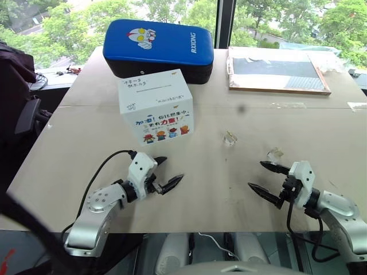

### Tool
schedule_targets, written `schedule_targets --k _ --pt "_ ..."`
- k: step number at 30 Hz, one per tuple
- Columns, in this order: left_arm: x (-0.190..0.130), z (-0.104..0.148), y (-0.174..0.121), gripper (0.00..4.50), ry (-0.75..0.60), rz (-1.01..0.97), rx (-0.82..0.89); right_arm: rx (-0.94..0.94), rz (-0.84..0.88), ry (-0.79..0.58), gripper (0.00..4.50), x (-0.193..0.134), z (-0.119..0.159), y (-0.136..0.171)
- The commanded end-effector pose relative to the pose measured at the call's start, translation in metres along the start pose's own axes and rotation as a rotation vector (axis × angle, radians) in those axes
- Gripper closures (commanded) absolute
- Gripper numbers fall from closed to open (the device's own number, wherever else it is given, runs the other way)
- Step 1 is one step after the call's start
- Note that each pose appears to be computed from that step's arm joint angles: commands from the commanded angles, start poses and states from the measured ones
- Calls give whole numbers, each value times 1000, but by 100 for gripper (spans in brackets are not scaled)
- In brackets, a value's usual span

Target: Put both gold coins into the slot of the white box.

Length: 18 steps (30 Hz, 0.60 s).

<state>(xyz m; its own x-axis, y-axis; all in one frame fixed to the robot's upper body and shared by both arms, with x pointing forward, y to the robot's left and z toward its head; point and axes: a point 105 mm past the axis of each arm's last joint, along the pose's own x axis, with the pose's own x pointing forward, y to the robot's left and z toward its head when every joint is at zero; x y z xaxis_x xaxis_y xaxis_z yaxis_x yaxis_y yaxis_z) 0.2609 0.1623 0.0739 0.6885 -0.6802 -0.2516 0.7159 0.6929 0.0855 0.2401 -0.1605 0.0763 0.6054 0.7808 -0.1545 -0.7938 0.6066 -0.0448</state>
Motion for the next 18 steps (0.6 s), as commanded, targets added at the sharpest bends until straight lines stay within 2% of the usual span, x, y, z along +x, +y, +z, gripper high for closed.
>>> schedule_targets --k 1,7,18 --pt "-3 13 -4 0 -41 -14 41 -45 4 0 2 -4 4 -2" --pt "-2 13 -7 0 -46 -16 42 -38 -7 17 2 -7 0 -4" --pt "-3 14 -7 0 -50 -18 43 -44 1 -35 2 -7 8 -4"
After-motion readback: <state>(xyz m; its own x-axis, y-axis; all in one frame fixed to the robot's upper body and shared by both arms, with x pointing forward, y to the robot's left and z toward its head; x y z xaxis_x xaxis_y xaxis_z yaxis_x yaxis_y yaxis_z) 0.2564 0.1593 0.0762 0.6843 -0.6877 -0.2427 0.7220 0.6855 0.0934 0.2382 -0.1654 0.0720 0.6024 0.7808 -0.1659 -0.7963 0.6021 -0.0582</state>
